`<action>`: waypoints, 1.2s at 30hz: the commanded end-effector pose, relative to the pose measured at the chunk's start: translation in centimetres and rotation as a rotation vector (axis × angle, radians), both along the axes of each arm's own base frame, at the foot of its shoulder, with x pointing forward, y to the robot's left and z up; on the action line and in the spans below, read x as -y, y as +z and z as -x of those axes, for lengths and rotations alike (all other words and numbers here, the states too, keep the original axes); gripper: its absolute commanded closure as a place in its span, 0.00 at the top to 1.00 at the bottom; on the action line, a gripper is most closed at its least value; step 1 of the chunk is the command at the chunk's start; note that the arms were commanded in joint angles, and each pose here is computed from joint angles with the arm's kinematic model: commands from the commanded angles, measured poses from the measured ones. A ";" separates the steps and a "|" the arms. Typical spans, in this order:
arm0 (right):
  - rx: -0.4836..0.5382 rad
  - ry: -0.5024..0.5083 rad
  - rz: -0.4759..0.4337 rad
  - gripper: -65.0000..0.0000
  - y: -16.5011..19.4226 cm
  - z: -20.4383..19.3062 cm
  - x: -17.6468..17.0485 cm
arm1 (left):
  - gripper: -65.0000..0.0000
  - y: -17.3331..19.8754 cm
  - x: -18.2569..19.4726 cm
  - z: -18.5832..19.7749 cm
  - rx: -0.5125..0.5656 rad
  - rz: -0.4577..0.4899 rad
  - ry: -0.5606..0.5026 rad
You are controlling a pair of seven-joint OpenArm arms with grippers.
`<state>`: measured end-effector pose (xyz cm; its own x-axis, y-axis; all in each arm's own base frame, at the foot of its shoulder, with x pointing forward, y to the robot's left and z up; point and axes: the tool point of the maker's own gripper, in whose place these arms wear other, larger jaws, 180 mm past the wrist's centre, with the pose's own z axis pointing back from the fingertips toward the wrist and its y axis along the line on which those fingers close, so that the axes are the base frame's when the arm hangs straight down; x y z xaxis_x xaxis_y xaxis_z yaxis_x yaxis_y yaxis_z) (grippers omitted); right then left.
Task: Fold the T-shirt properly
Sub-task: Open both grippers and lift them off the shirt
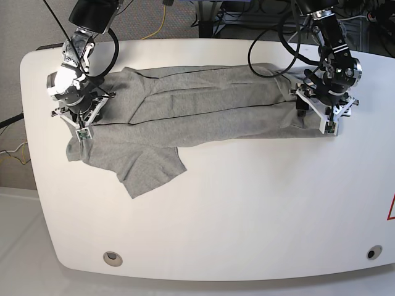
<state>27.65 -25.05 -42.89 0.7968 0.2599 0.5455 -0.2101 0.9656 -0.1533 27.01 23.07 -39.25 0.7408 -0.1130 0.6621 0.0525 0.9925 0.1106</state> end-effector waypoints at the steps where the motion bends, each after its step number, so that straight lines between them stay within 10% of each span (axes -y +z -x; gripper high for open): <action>1: -0.064 0.012 0.050 0.03 -0.1 1.2 0.4 | 0.63 1.8 -0.3 -1.1 0.062 -0.019 -0.003; 11: -0.002 0.011 0.125 0.03 3.5 0.1 1.2 | 0.63 1.8 -0.3 -1.1 0.064 -0.017 -0.002; 21: 0.030 0.009 0.180 0.65 6.0 -0.1 1.7 | 0.63 2.8 -0.3 -1.3 0.088 -0.030 -0.005; 36: 0.081 0.005 0.225 0.48 8.1 0.0 2.1 | 0.63 3.2 -0.6 -0.9 0.057 -0.050 0.002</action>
<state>26.81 -26.62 -36.60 0.7815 0.3668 0.5046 -0.2099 0.9163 -0.3410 27.01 23.41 -37.87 0.7393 -0.1301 0.6607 0.0476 0.9888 0.1414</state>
